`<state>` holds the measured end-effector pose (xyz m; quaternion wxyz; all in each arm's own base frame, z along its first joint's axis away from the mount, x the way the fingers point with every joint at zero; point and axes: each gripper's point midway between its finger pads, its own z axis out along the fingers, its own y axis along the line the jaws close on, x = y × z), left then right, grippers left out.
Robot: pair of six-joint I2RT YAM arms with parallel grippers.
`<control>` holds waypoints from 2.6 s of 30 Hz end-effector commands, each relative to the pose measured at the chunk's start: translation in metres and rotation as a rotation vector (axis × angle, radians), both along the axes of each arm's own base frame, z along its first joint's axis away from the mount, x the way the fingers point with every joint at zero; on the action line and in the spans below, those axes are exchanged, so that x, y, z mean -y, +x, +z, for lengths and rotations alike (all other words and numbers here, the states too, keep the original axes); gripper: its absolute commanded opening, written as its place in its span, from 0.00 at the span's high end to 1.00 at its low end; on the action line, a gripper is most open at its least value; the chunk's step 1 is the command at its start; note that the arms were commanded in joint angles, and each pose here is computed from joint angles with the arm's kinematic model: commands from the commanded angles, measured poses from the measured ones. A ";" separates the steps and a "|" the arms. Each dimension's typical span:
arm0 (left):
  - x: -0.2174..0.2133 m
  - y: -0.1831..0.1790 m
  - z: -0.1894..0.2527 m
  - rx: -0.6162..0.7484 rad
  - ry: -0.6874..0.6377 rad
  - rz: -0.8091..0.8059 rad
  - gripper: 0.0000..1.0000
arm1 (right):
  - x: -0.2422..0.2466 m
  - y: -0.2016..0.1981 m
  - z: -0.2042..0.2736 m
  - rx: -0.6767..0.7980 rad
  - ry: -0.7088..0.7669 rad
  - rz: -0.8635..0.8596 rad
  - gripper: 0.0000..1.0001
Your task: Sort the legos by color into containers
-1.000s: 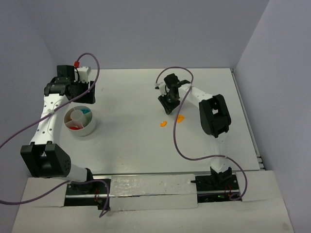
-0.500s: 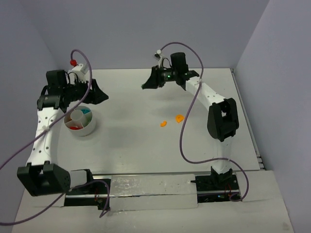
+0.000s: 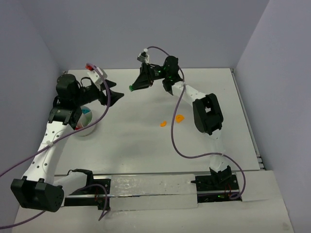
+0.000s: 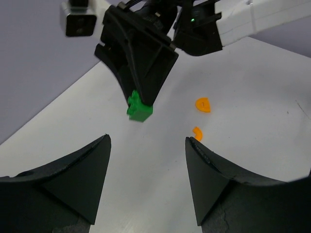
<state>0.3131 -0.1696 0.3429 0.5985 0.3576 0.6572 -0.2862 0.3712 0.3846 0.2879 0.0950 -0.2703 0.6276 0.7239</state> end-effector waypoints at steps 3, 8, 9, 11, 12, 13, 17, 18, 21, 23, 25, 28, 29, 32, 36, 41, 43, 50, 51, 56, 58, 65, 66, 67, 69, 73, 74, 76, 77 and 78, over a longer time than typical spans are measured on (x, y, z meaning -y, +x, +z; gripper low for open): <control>0.033 0.003 0.013 0.201 0.026 -0.100 0.31 | 0.007 -0.044 0.041 0.147 0.032 0.154 1.00; 0.035 0.000 0.006 0.279 0.082 -0.117 0.31 | 0.009 -0.053 0.044 0.147 0.023 0.172 1.00; 0.035 0.000 0.007 0.294 0.083 -0.116 0.31 | 0.009 -0.054 0.045 0.149 0.023 0.176 1.00; 0.034 0.000 0.008 0.315 0.081 -0.110 0.31 | 0.008 -0.057 0.047 0.153 0.023 0.184 1.00; 0.034 0.001 0.007 0.314 0.082 -0.106 0.31 | 0.007 -0.059 0.048 0.157 0.025 0.188 1.00; 0.034 0.002 0.005 0.313 0.086 -0.097 0.31 | 0.006 -0.060 0.049 0.161 0.026 0.191 1.00; 0.032 0.003 -0.003 0.327 0.115 -0.071 0.34 | 0.004 -0.063 0.052 0.170 0.028 0.202 1.00; 0.032 0.003 -0.005 0.335 0.124 -0.071 0.34 | 0.003 -0.064 0.052 0.169 0.028 0.203 1.00; 0.029 0.004 -0.009 0.342 0.133 -0.055 0.35 | 0.003 -0.065 0.053 0.169 0.028 0.207 1.00; 0.030 0.003 -0.010 0.343 0.131 -0.057 0.35 | 0.002 -0.065 0.052 0.166 0.026 0.209 1.00; 0.030 0.002 -0.010 0.341 0.123 -0.058 0.36 | 0.001 -0.065 0.053 0.166 0.025 0.212 1.00; 0.033 0.000 -0.014 0.331 0.118 -0.062 0.36 | -0.001 -0.067 0.053 0.168 0.023 0.222 1.00; 0.033 0.001 -0.013 0.337 0.116 -0.059 0.37 | -0.001 -0.068 0.053 0.169 0.023 0.224 1.00; 0.034 0.001 -0.012 0.344 0.110 -0.057 0.38 | -0.002 -0.069 0.054 0.170 0.022 0.230 1.00; 0.037 0.004 -0.013 0.349 0.112 -0.050 0.42 | -0.003 -0.071 0.054 0.169 0.020 0.238 1.00; 0.039 0.008 -0.010 0.367 0.108 -0.035 0.50 | -0.003 -0.071 0.052 0.166 0.017 0.239 1.00; 0.040 0.009 -0.008 0.374 0.104 -0.032 0.53 | -0.004 -0.072 0.053 0.168 0.017 0.243 1.00; 0.042 0.011 -0.012 0.353 0.115 -0.031 0.71 | -0.003 -0.072 0.055 0.168 0.016 0.243 1.00; 0.042 0.012 -0.013 0.345 0.117 -0.028 0.76 | -0.003 -0.073 0.055 0.168 0.015 0.244 0.99; 0.037 0.014 -0.015 0.307 0.116 0.010 1.00 | -0.002 -0.071 0.056 0.161 0.015 0.238 0.57; 0.034 0.011 -0.018 0.286 0.120 0.023 1.00 | 0.000 -0.068 0.058 0.159 0.018 0.226 0.30; 0.007 -0.003 -0.029 0.101 0.179 0.141 1.00 | 0.018 -0.037 0.059 0.179 0.033 0.129 0.00; 0.004 -0.005 -0.034 0.070 0.203 0.146 1.00 | 0.021 -0.033 0.057 0.174 0.031 0.117 0.00; 0.000 -0.007 -0.039 0.030 0.234 0.154 1.00 | 0.027 -0.025 0.054 0.174 0.031 0.093 0.00; -0.015 -0.013 -0.047 -0.049 0.288 0.186 1.00 | 0.035 -0.015 0.050 0.163 0.029 0.056 0.00; -0.043 -0.018 -0.058 -0.146 0.341 0.244 1.00 | 0.044 -0.003 0.046 0.097 0.010 0.001 0.00; -0.051 -0.020 -0.061 -0.185 0.359 0.260 1.00 | 0.045 0.000 0.045 0.064 -0.002 -0.019 0.00; -0.061 -0.022 -0.060 -0.229 0.375 0.284 1.00 | 0.046 0.005 0.044 0.024 -0.018 -0.053 0.00; -0.067 -0.024 -0.065 -0.265 0.388 0.305 1.00 | 0.046 0.010 0.038 -0.003 -0.036 -0.088 0.00; -0.074 -0.024 -0.068 -0.299 0.393 0.339 1.00 | 0.047 0.015 0.034 -0.020 -0.061 -0.127 0.00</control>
